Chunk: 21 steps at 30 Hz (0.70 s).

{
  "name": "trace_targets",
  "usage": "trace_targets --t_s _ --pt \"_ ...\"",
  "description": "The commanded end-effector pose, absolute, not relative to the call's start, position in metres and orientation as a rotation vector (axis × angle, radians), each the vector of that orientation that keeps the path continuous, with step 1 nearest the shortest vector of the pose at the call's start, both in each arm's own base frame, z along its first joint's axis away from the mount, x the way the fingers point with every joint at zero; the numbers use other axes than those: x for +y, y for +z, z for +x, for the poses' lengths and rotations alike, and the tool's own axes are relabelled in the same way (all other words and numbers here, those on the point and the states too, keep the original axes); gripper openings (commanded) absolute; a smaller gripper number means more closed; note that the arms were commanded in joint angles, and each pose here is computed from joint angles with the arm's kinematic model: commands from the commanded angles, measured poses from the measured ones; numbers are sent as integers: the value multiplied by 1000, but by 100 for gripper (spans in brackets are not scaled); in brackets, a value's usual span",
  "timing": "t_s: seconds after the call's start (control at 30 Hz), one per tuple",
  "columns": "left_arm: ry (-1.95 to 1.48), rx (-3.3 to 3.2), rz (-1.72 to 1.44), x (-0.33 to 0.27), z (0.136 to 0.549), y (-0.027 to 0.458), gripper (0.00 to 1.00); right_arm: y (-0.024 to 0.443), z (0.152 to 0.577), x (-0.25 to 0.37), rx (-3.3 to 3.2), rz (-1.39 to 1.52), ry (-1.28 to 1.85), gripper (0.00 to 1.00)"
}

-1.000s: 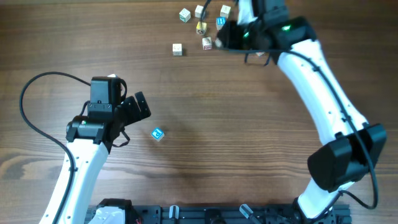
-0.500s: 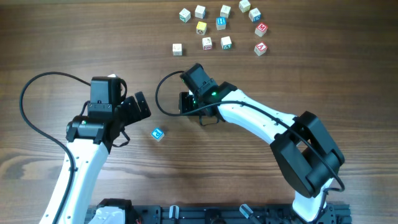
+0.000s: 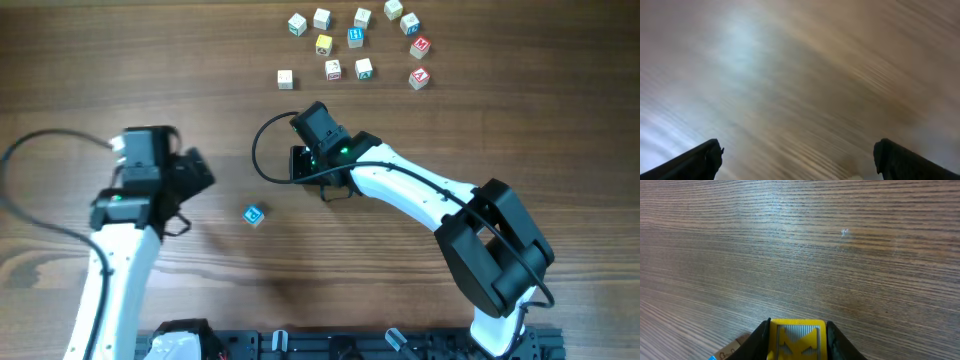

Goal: Form a tower

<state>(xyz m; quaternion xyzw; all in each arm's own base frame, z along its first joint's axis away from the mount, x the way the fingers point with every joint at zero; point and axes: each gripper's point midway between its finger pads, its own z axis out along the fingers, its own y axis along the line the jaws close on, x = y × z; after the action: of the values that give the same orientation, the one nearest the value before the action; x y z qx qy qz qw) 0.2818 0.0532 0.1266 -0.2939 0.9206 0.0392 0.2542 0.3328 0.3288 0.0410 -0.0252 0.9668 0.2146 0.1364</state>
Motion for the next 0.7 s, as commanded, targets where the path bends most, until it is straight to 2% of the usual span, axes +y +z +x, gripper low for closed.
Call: trace_targets --t_s 0.0,0.17,0.37,0.57,0.67 --pt "89 2384 -1188 108 258 125 100 34 333 327 2806 -66 596 20" --pt "87 2292 -1465 150 223 119 100 43 339 343 2725 -153 638 21" --pt "94 2278 -1490 154 220 119 100 35 344 339 2703 -156 558 21" --pt "94 2278 -1490 154 220 119 100 20 342 343 2729 -168 576 29" --pt "94 2278 -1490 154 220 119 100 20 338 347 2741 -180 609 42"
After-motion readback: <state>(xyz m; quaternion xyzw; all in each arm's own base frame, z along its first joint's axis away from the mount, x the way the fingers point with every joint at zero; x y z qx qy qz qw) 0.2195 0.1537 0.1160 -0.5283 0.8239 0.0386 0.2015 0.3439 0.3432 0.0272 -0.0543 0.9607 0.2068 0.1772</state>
